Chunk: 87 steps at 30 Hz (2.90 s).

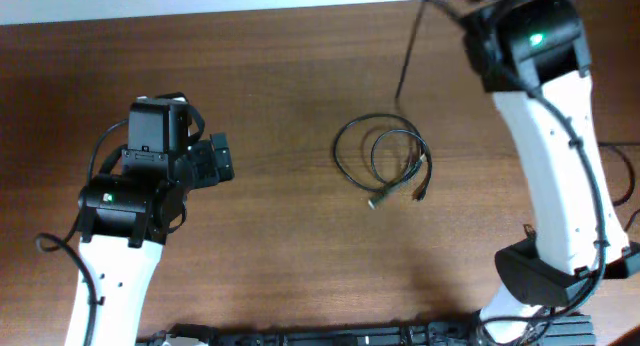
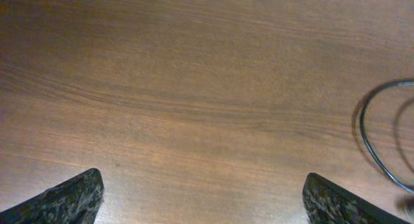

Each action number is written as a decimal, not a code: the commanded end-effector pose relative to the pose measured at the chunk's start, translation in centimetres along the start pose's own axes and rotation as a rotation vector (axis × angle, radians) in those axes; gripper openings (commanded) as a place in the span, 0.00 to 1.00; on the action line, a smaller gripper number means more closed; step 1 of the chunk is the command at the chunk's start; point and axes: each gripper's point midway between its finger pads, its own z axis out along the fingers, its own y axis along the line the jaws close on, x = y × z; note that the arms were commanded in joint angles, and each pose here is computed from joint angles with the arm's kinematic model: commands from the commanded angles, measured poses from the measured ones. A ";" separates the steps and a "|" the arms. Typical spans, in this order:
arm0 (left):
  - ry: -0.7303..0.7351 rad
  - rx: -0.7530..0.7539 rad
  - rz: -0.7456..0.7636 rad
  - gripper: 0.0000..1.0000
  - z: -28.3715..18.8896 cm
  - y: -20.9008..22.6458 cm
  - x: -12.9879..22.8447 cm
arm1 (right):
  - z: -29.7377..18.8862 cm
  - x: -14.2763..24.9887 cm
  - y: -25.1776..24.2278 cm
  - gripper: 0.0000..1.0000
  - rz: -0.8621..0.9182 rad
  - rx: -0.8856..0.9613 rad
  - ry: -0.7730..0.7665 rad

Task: Untangle cables

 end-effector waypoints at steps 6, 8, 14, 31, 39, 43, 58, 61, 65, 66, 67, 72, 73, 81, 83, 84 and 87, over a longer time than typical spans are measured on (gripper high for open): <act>-0.023 -0.009 -0.004 0.99 -0.5 0.4 -0.4 | 2.4 2.7 -14.4 0.04 -0.310 0.359 -0.037; -0.023 -0.009 -0.004 0.99 -0.5 0.4 -0.4 | 3.1 5.4 -15.9 0.04 -0.331 0.360 0.034; -0.023 -0.009 -0.004 0.99 -0.5 0.4 -0.4 | 3.5 21.6 -22.7 0.04 -0.057 0.385 0.408; -0.023 -0.009 -0.004 0.99 -0.5 0.4 -0.4 | -13.0 55.4 -16.1 0.04 0.203 0.366 1.374; -0.023 -0.009 -0.004 0.99 -0.5 0.4 -0.4 | -14.8 57.4 -9.3 0.99 0.463 0.066 1.439; -0.023 -0.009 -0.004 0.99 -0.5 0.4 -0.4 | -13.9 53.3 -1.7 0.99 0.716 -0.420 1.332; -0.023 -0.009 -0.004 0.99 -0.5 0.4 -0.4 | -28.1 43.4 20.9 0.99 0.234 -1.178 1.491; -0.023 -0.009 -0.004 0.99 -0.5 0.4 -0.4 | -31.0 45.4 21.1 0.93 -0.042 -1.218 1.491; -0.023 -0.009 -0.004 0.99 -0.5 0.4 -0.4 | -34.6 47.5 22.0 0.98 -0.119 -1.323 1.476; -0.023 -0.009 -0.004 0.99 -0.5 0.4 -0.4 | -35.0 47.9 22.3 0.98 -0.117 -1.323 1.474; -0.023 -0.009 -0.004 0.99 -0.5 0.4 -0.4 | -35.6 48.6 22.7 0.98 -0.110 -1.324 1.463; -0.023 -0.009 -0.004 0.99 -0.5 0.4 -0.4 | -37.0 49.7 24.8 0.90 -0.035 -1.365 1.432; -0.023 -0.009 -0.004 0.99 -0.5 0.4 -0.4 | -36.9 50.0 25.0 0.88 -0.023 -1.351 1.435; -0.023 -0.009 -0.004 0.99 -0.5 0.4 -0.4 | -37.6 51.5 27.8 0.52 0.016 -1.311 1.456; -0.023 -0.009 -0.004 0.99 -0.5 0.4 -0.4 | -38.2 51.6 28.3 0.27 0.007 -1.326 1.460; -0.023 -0.009 -0.004 0.99 -0.5 0.4 -0.4 | -38.1 51.6 28.4 0.04 0.007 -1.325 1.454; -0.023 -0.009 -0.004 0.99 -0.5 0.4 -0.4 | -37.1 51.7 28.5 0.04 -0.001 -1.300 1.431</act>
